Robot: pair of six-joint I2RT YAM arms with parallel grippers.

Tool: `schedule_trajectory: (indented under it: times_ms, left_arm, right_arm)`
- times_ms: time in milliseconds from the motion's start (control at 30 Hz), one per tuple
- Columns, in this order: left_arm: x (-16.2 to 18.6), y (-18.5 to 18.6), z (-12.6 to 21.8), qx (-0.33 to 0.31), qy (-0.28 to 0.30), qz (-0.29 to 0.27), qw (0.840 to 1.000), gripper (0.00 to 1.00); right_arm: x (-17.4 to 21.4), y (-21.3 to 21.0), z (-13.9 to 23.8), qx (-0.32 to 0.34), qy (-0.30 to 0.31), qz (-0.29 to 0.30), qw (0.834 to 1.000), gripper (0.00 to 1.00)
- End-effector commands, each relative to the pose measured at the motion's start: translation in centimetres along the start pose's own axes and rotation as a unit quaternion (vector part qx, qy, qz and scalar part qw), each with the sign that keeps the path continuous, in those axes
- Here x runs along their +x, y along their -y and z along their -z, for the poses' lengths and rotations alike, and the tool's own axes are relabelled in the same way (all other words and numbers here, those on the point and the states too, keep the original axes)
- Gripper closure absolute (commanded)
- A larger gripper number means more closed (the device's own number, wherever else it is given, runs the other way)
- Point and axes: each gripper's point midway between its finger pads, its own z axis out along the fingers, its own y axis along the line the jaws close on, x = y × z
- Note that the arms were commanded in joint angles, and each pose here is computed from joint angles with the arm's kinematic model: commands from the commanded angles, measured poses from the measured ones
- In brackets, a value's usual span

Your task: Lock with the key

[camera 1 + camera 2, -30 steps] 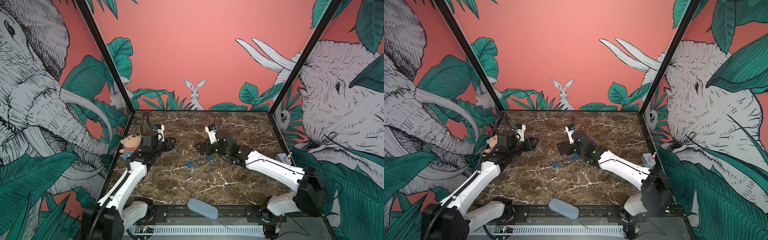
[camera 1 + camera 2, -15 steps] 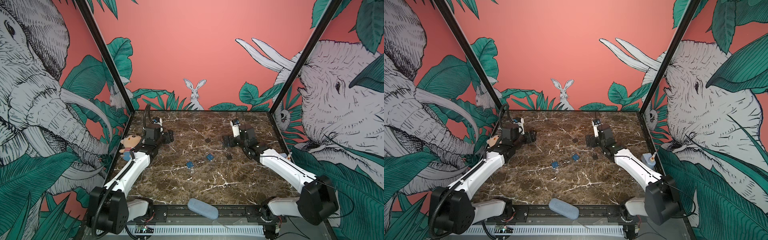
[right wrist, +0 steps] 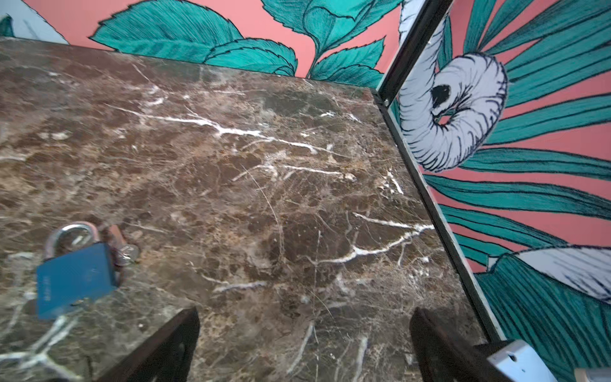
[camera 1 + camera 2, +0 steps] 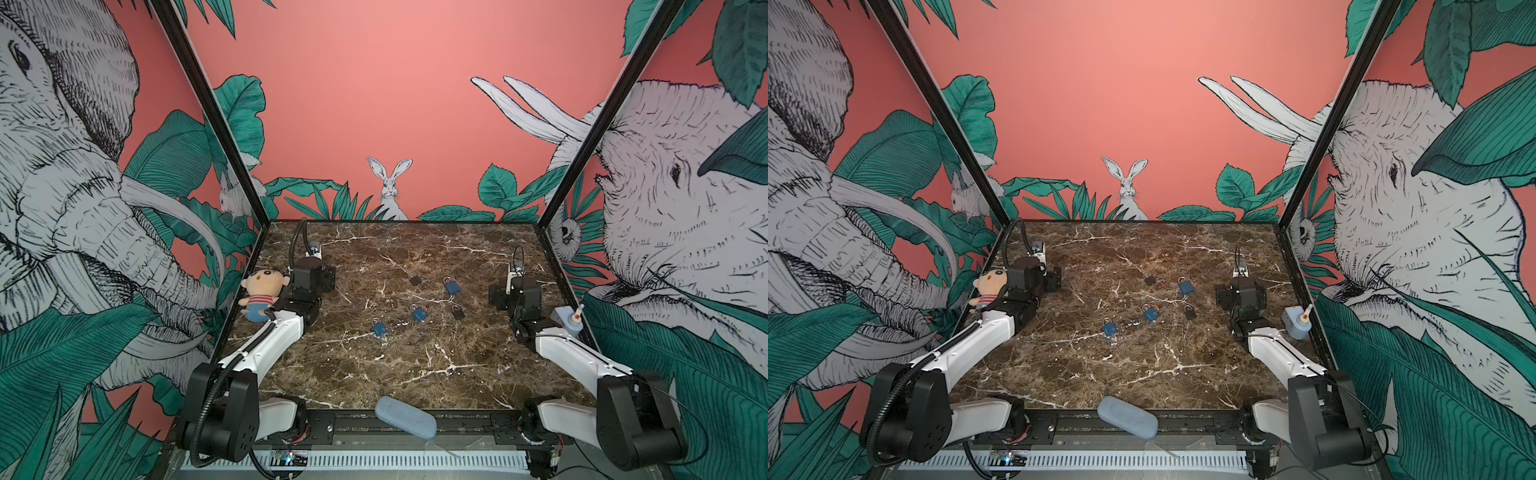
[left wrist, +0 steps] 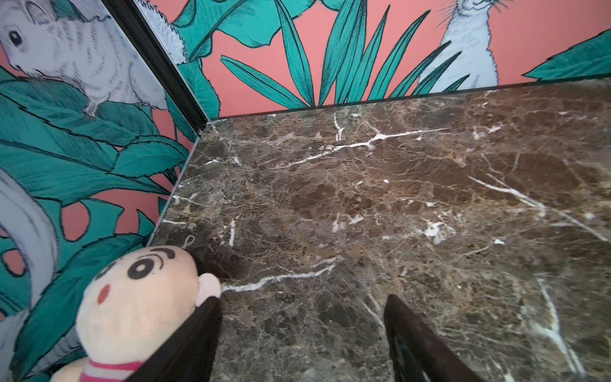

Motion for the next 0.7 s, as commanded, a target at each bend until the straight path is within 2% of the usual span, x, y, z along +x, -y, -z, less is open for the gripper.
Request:
schedule_trajectory:
  times_ms: [0,233,367,533,667]
  left_arm:
    - [0.3,-1.1,-0.2,-0.032,0.017,-0.048,0.998,0.22]
    - [3.0,0.1,-1.6,-0.007,0.028,-0.07,0.997,0.21]
    - [4.3,0.4,-2.9,0.005,0.032,-0.053,0.998,0.21]
    - [6.0,1.6,-4.1,0.041,0.033,-0.058,0.997,0.22]
    - [6.4,1.2,-4.5,0.083,0.036,-0.024,0.996,0.22]
  right_arm:
    - [-2.5,1.5,-0.3,0.037,0.072,-0.019,0.997,0.01]
    - [-0.5,0.4,-2.2,0.013,0.063,-0.021,0.998,0.01]
    - [-0.8,0.6,-2.8,0.006,0.095,-0.029,0.995,0.01]
    - [0.7,0.4,-3.9,-0.014,0.105,-0.044,0.993,0.0]
    - [0.7,0.0,-4.1,-0.041,0.104,-0.048,0.993,0.01]
